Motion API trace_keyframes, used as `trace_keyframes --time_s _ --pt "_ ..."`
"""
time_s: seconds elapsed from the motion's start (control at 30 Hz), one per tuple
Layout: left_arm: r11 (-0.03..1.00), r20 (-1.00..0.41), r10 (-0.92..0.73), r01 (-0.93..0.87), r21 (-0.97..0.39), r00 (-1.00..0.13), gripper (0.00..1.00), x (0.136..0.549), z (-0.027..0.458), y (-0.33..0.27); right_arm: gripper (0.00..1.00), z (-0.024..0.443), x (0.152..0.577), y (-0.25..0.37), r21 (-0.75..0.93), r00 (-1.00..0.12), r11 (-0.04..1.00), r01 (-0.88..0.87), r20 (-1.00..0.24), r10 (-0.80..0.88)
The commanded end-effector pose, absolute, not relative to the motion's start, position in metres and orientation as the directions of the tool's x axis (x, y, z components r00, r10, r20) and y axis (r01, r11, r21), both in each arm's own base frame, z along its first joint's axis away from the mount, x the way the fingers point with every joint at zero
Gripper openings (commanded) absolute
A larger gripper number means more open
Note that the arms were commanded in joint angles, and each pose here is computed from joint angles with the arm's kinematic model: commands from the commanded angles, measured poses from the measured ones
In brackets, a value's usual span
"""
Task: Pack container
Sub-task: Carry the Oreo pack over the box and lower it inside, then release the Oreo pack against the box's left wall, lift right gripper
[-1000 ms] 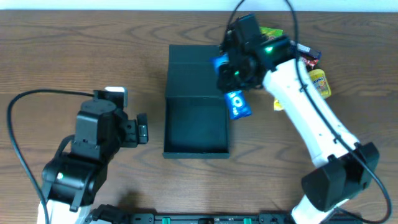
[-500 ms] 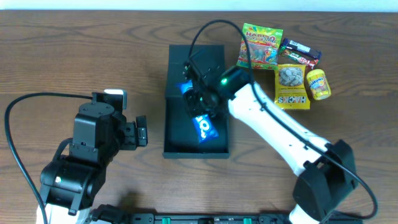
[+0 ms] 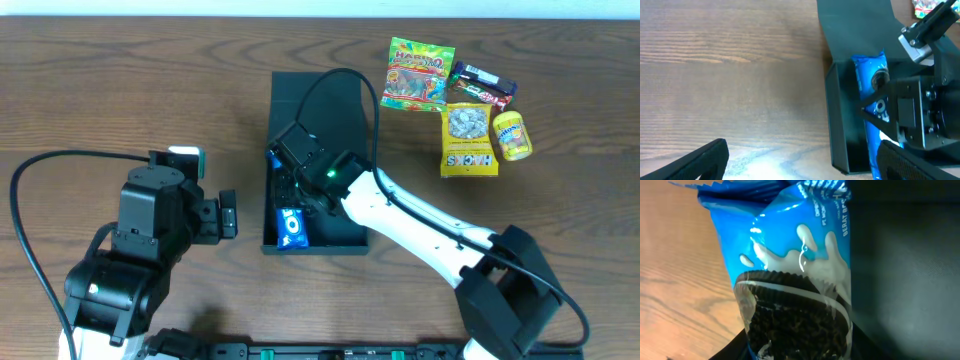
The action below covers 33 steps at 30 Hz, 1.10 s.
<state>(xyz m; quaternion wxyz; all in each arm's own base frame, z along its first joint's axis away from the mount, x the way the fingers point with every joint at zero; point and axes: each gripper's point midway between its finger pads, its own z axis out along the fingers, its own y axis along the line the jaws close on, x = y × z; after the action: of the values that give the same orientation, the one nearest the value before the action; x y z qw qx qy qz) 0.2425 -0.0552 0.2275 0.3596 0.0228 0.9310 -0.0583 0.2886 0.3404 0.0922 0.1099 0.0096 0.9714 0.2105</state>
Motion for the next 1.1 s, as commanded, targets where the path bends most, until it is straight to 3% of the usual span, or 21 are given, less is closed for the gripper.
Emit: trace_keyframes --time_s 0.0,0.1,0.23,0.33,0.5,0.67,0.8,0.9,1.07 --pt "0.987 -0.688 -0.004 0.107 -0.118 -0.726 0.95 0.243 0.238 -0.060 0.29 0.084 0.289 0.340 0.406 -0.974 0.912 0.053 -0.181 0.137" --pt "0.986 -0.686 -0.004 0.111 -0.123 -0.727 0.95 0.243 0.238 -0.061 0.33 0.074 0.287 0.342 0.393 -0.977 0.918 0.058 -0.168 0.133" --pt "0.986 -0.686 -0.003 0.111 -0.123 -0.727 0.95 0.243 0.238 -0.061 0.62 0.066 0.283 0.345 0.385 -0.982 0.922 0.045 -0.153 0.112" --pt "0.986 -0.686 -0.003 0.111 -0.123 -0.727 0.95 0.243 0.238 -0.061 0.76 0.066 0.284 0.346 0.387 -0.982 0.922 0.022 -0.166 0.093" --pt "0.987 -0.680 -0.001 0.110 -0.121 -0.733 0.95 0.241 0.237 -0.061 0.78 0.072 0.287 0.350 0.415 -0.985 0.909 -0.024 -0.165 0.049" --pt "0.987 -0.676 0.000 0.110 -0.120 -0.737 0.95 0.240 0.236 -0.060 0.67 0.069 0.289 0.339 0.385 -0.986 0.922 -0.034 -0.165 0.033" --pt "0.987 -0.676 0.000 0.109 -0.119 -0.737 0.95 0.240 0.236 -0.060 0.24 0.061 0.295 0.313 0.265 -0.978 0.964 -0.001 -0.203 0.055" --pt "0.987 -0.675 0.000 0.109 -0.119 -0.738 0.95 0.240 0.235 -0.060 0.01 0.055 0.300 0.298 0.181 -0.968 0.984 -0.002 -0.247 0.044" --pt "0.987 -0.674 0.001 0.109 -0.119 -0.739 0.95 0.240 0.235 -0.060 0.01 0.020 0.296 0.296 0.121 -0.980 0.992 -0.021 -0.201 0.003"
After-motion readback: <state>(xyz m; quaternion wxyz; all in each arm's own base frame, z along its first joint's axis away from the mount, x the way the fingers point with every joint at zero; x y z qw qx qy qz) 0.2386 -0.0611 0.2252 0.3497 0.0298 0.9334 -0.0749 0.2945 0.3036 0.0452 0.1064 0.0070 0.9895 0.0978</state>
